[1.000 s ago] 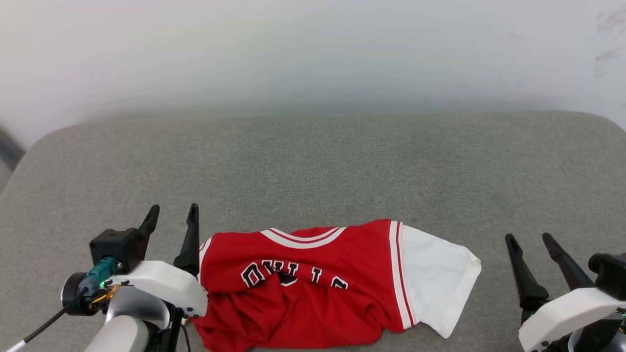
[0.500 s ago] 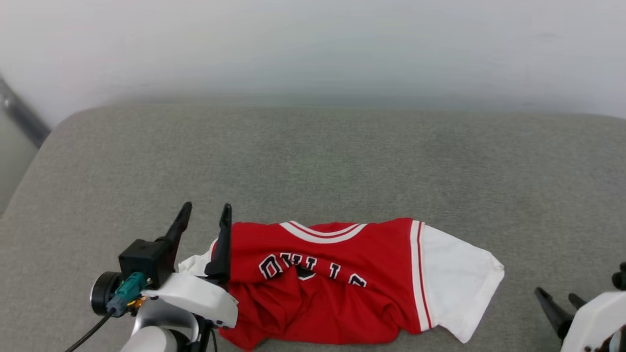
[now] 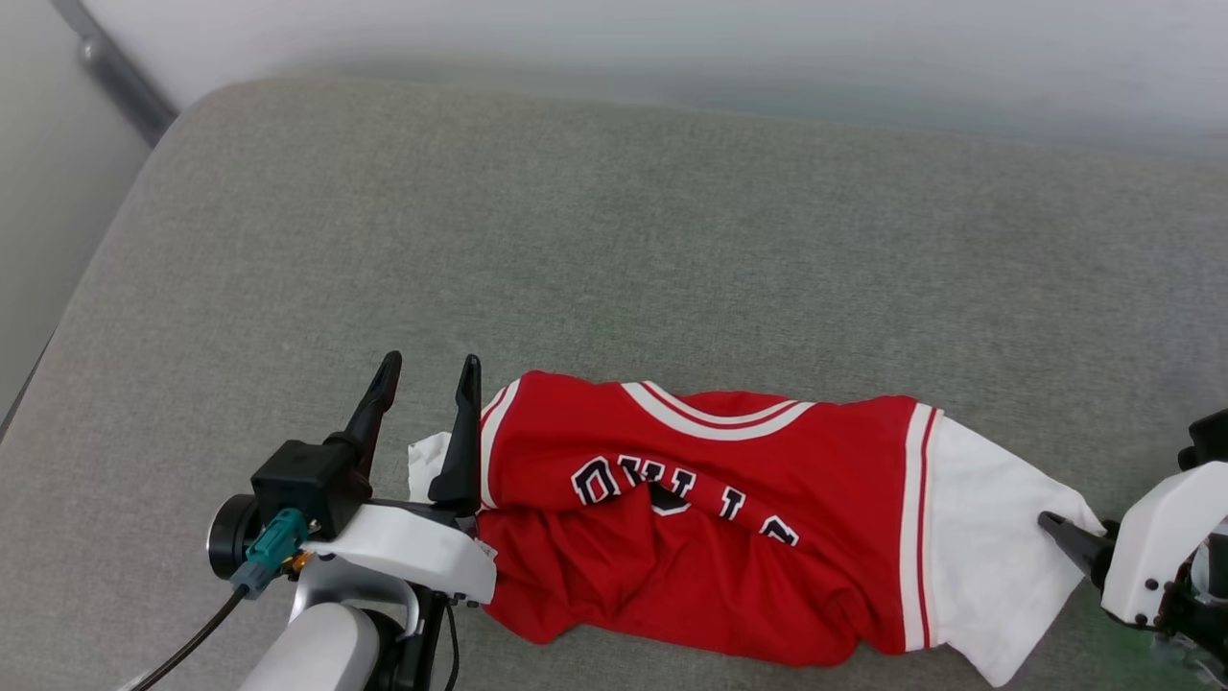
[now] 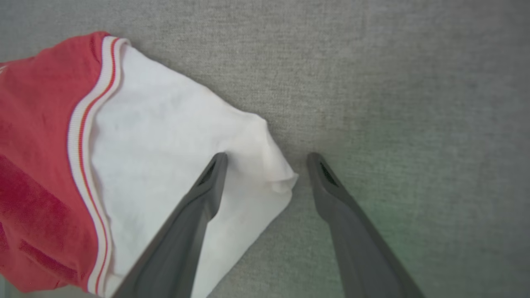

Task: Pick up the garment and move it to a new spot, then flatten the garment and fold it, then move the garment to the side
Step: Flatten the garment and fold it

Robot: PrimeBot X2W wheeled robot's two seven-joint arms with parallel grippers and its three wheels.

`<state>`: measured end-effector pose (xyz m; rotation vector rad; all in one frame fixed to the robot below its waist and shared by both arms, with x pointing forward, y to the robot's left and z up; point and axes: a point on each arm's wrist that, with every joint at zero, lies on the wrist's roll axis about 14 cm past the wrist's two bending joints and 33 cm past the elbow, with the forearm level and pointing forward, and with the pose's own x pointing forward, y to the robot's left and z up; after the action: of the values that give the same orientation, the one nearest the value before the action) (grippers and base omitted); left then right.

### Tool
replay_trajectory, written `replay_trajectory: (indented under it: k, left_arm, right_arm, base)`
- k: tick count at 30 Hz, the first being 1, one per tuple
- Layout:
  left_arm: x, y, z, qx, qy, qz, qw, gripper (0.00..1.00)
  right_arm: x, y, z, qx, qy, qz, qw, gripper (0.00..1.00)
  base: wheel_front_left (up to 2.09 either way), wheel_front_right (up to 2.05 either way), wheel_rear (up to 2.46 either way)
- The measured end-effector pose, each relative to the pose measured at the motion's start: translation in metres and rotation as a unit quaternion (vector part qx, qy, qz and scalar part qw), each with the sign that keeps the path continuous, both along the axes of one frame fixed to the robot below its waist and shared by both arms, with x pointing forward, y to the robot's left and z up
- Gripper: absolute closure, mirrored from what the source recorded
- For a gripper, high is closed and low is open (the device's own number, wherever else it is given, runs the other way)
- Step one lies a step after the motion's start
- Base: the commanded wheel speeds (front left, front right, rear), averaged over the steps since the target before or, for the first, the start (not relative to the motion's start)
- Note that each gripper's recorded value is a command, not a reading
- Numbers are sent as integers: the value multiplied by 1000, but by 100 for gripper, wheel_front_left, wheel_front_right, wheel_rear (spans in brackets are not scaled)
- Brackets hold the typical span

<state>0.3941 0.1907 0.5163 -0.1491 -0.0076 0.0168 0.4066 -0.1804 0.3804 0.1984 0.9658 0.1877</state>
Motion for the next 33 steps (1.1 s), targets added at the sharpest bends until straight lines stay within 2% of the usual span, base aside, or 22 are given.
replay_trajectory:
  k: [6, 7, 8, 13, 20, 27, 33]
  left_arm:
    - [-1, 13, -9, 4, 11, 21, 1000, 0]
    - [-2, 14, -9, 4, 12, 23, 1000, 0]
    - [-2, 15, -9, 4, 12, 25, 1000, 0]
    - [-3, 23, -10, 7, 18, 36, 999, 0]
    - [6, 49, 0, -1, 36, 47, 998, 0]
    - [26, 43, -4, -28, 121, 2, 992, 0]
    - [34, 33, -38, -27, 251, -43, 967, 0]
  right_arm:
    - [1, 13, -22, 4, 53, 23, 998, 0]
    - [1, 13, -23, 6, 56, 23, 998, 63]
    - [1, 14, -23, 7, 57, 24, 998, 100]
    - [1, 18, -16, 14, 37, 24, 999, 100]
    - [9, 7, 23, 7, -50, 11, 999, 100]
    - [-9, -13, 43, -5, -78, -12, 997, 100]
    - [-22, -22, 46, -2, -79, -32, 996, 100]
  base:
    - [0, 0, 0]
    - [0, 0, 0]
    - [0, 0, 0]
    - [0, 0, 0]
    - [0, 0, 0]
    - [0, 0, 0]
    - [0, 0, 0]
